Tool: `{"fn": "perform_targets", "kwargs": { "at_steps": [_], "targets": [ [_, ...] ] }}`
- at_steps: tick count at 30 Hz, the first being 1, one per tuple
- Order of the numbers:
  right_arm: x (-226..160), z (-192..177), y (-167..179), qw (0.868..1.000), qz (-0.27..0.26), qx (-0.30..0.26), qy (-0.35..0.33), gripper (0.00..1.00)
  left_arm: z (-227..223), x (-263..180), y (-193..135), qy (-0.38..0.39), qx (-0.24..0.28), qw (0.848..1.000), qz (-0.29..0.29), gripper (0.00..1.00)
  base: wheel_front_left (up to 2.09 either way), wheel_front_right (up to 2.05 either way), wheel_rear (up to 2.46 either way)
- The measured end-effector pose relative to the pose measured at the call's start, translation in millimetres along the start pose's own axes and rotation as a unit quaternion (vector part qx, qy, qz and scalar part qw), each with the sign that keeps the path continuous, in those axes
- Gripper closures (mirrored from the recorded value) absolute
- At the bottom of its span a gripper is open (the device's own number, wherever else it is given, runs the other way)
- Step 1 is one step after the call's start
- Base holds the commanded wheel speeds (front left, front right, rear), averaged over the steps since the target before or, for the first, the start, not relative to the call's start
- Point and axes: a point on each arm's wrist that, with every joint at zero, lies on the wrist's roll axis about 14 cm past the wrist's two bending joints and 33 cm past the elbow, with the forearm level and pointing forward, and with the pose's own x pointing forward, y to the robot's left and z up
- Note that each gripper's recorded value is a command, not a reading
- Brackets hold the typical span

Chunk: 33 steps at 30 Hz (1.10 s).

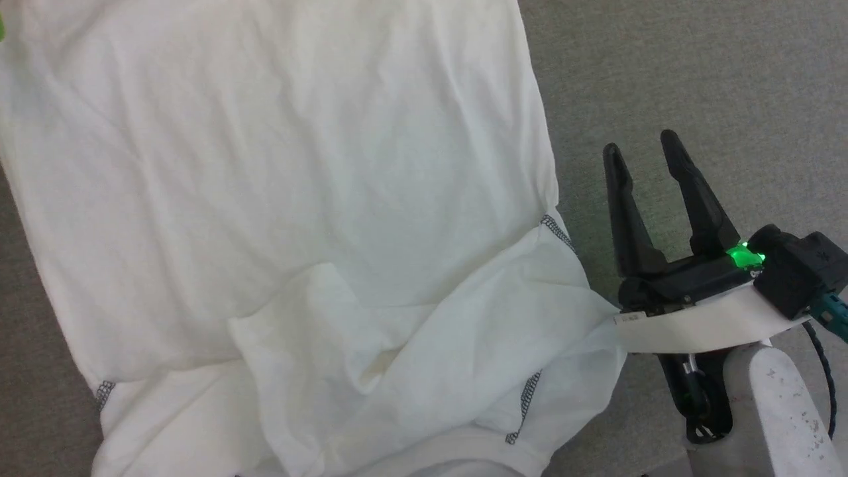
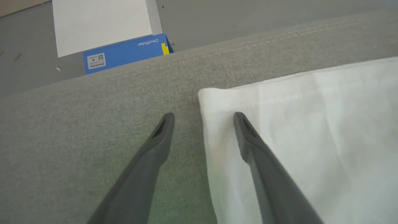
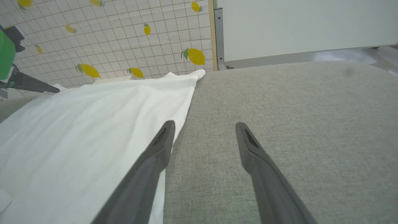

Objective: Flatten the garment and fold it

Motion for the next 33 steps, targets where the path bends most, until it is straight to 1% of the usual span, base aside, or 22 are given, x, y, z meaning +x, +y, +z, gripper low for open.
{"fn": "perform_targets", "kwargs": {
  "at_steps": [2,6,7,8,9,10,11,14,17,20,22,25,27,29,30,33],
  "targets": [
    [0,-3,-3,1.000,-0.005,-0.003,0.004,0.00,-7,7,2,0.017,-0.009,1.000,0.011,0.00,0.00,0.00,0.00],
    [0,-11,-4,1.000,-0.006,-0.003,0.015,0.00,-9,13,6,0.026,-0.010,0.999,0.025,0.00,0.00,0.00,0.00],
    [0,-12,-3,1.000,-0.004,-0.003,0.017,0.00,-7,13,5,0.021,-0.007,0.999,0.025,0.47,0.00,0.00,0.00],
    [2,-13,-2,1.000,-0.003,-0.003,0.018,0.00,-7,14,3,0.019,-0.004,1.000,0.023,0.66,0.00,0.00,0.00],
    [3,-14,-1,1.000,-0.001,-0.004,0.018,0.00,-7,14,2,0.017,-0.003,1.000,0.021,1.00,0.00,0.00,0.00],
    [6,-14,0,1.000,0.002,-0.005,0.019,0.00,-7,14,1,0.016,-0.001,1.000,0.019,1.00,0.00,0.00,0.00],
    [20,-8,5,1.000,0.016,-0.019,0.015,0.00,-7,12,-1,0.010,0.005,1.000,0.014,1.00,0.00,0.00,0.00],
    [48,7,9,0.998,0.032,-0.044,0.010,0.00,-6,10,-1,-0.004,0.016,1.000,0.011,1.00,0.00,0.00,0.00],
    [88,32,10,0.997,0.041,-0.070,0.005,0.00,-3,9,-1,-0.027,0.024,0.999,0.008,1.00,0.00,0.00,0.00],
    [132,56,10,0.997,0.040,-0.072,0.010,0.00,-1,8,-3,-0.049,0.027,0.998,0.001,1.00,0.00,0.00,0.00],
    [155,60,10,0.997,0.036,-0.067,0.029,0.00,-1,6,-5,-0.059,0.028,0.998,-0.005,1.00,0.00,0.00,0.00],
    [184,48,8,0.994,0.025,-0.056,0.086,0.00,-2,4,-10,-0.075,0.026,0.997,-0.018,1.00,0.00,0.00,0.00],
    [197,35,6,0.990,0.016,-0.058,0.125,0.00,-2,1,-11,-0.084,0.026,0.996,-0.024,1.00,0.00,0.00,0.00],
    [205,15,6,0.982,0.009,-0.065,0.175,0.00,-4,-1,-10,-0.087,0.029,0.995,-0.026,1.00,0.00,0.00,0.00],
    [208,5,7,0.979,0.007,-0.059,0.197,0.00,-5,-2,-10,-0.089,0.029,0.995,-0.028,1.00,0.00,0.00,0.00],
    [217,-14,10,0.969,0.001,-0.054,0.243,0.00,-7,-4,-7,-0.093,0.027,0.995,-0.027,1.00,0.00,0.00,0.00]
  ]
}}
